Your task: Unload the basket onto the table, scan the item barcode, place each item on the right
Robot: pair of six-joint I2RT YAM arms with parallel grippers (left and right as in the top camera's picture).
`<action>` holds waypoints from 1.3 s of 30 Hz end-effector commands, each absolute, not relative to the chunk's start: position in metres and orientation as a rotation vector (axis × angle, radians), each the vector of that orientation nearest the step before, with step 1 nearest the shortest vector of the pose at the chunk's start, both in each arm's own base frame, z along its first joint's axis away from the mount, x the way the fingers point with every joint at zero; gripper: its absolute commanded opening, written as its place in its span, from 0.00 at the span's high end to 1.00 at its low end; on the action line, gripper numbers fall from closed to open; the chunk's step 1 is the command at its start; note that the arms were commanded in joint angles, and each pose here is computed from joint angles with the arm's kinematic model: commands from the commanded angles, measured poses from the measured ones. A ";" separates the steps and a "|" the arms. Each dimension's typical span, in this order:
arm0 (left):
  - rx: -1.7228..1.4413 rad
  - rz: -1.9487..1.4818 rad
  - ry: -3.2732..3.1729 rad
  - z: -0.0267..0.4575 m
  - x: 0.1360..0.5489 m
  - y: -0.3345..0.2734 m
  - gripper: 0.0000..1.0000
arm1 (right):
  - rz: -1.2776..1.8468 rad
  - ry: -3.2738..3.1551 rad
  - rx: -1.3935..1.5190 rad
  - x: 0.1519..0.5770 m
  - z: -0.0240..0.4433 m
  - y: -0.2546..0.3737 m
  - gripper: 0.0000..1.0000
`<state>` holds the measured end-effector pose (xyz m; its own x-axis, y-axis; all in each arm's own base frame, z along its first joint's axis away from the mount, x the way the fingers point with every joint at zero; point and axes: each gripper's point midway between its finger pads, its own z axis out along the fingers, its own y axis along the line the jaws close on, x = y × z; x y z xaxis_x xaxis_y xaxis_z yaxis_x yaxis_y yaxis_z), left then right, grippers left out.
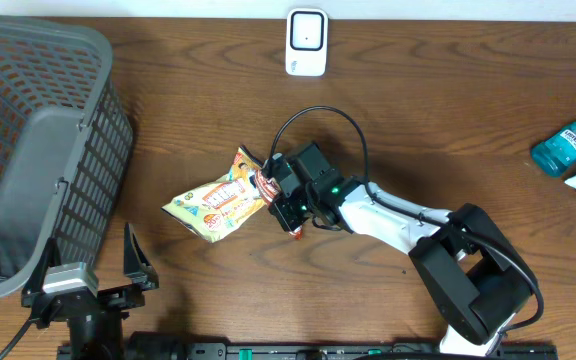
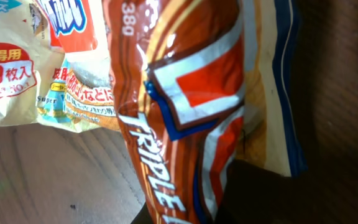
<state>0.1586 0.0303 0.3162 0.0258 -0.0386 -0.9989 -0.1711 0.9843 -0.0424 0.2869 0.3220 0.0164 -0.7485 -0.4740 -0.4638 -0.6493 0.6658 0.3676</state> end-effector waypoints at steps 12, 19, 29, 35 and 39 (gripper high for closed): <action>-0.170 0.102 1.538 0.316 0.158 0.031 0.02 | 1.494 2.171 -1.053 0.220 0.196 0.305 0.99; -0.170 0.102 1.538 0.316 0.158 0.031 0.02 | 1.674 2.079 -1.070 0.170 0.259 0.288 0.99; -0.170 0.103 1.538 0.316 0.158 0.031 0.02 | 1.533 2.154 -1.078 0.146 0.258 0.264 0.99; -0.170 0.103 1.538 0.316 0.158 0.031 0.02 | 1.003 2.228 -1.083 0.194 0.215 0.243 0.99; -0.170 0.103 1.538 0.316 0.158 0.031 0.02 | 0.513 2.316 -0.944 0.257 0.182 0.212 0.99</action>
